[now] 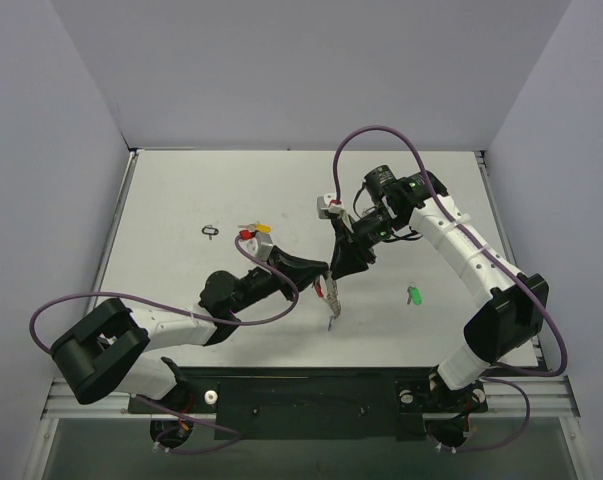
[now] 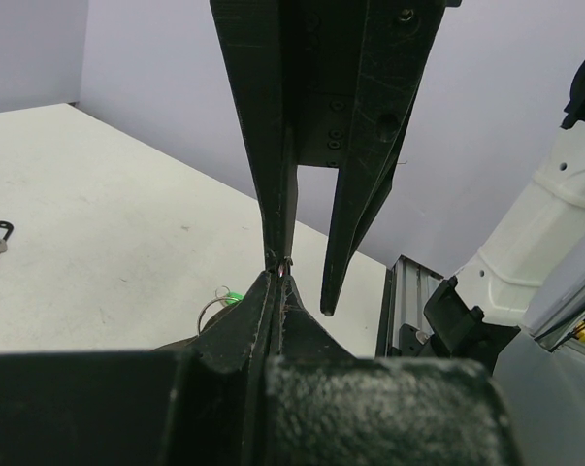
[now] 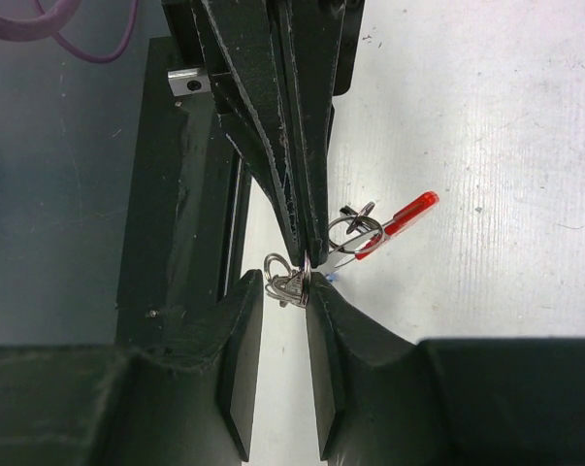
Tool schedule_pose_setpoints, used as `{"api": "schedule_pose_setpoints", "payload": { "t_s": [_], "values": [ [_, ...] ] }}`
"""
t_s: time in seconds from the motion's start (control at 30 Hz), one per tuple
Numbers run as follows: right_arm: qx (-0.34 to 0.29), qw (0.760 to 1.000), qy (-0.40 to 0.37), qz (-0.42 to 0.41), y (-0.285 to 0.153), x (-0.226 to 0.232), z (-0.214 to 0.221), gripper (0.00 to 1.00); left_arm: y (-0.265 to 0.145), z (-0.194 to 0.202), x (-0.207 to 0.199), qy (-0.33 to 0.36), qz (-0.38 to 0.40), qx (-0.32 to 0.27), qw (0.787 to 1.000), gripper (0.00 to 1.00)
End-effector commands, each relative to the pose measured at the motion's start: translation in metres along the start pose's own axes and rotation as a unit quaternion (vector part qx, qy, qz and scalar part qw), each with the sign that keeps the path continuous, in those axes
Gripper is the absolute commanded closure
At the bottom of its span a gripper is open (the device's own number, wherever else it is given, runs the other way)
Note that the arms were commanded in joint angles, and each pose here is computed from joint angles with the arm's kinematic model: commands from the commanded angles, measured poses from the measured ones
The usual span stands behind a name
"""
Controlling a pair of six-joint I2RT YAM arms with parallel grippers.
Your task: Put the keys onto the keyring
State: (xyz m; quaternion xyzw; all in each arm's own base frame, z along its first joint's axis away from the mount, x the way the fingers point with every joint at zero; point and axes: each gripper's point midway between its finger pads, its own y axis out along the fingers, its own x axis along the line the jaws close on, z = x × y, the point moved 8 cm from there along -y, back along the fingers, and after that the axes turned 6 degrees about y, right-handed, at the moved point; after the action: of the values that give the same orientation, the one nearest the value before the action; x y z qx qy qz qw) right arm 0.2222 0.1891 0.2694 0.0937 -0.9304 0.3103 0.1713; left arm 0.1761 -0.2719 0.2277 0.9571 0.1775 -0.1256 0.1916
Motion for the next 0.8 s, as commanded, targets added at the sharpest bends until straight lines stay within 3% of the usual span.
{"api": "schedule_pose_setpoints", "payload": {
  "t_s": [0.0, 0.3, 0.37, 0.4, 0.53, 0.7, 0.77],
  "values": [
    [-0.019, 1.000, -0.016, -0.012, -0.012, 0.020, -0.010, 0.80, 0.003, -0.053, -0.017, 0.049, 0.050, -0.135, 0.988, 1.00],
    [-0.019, 1.000, -0.016, -0.014, -0.012, 0.020, -0.010, 0.87, 0.002, -0.052, -0.016, 0.048, 0.048, -0.134, 0.989, 1.00],
    [-0.019, 1.000, -0.016, -0.016, -0.011, 0.020, -0.010, 0.91, 0.002, -0.051, -0.016, 0.048, 0.048, -0.133, 0.989, 1.00],
    [-0.018, 1.000, -0.016, -0.016, -0.011, 0.021, -0.010, 1.00, 0.002, -0.052, -0.016, 0.048, 0.048, -0.134, 0.989, 1.00],
    [-0.007, 1.000, -0.013, -0.009, -0.010, 0.021, -0.009, 1.00, 0.002, -0.051, -0.016, 0.048, 0.048, -0.132, 0.989, 1.00],
    [0.006, 0.997, 0.048, 0.054, -0.009, 0.010, -0.014, 1.00, 0.003, -0.051, -0.013, 0.035, 0.031, -0.135, 0.990, 1.00],
    [0.005, 0.995, 0.068, 0.070, -0.008, 0.009, -0.014, 1.00, 0.002, -0.052, -0.012, 0.029, 0.023, -0.136, 0.990, 0.93]
  ]
}}
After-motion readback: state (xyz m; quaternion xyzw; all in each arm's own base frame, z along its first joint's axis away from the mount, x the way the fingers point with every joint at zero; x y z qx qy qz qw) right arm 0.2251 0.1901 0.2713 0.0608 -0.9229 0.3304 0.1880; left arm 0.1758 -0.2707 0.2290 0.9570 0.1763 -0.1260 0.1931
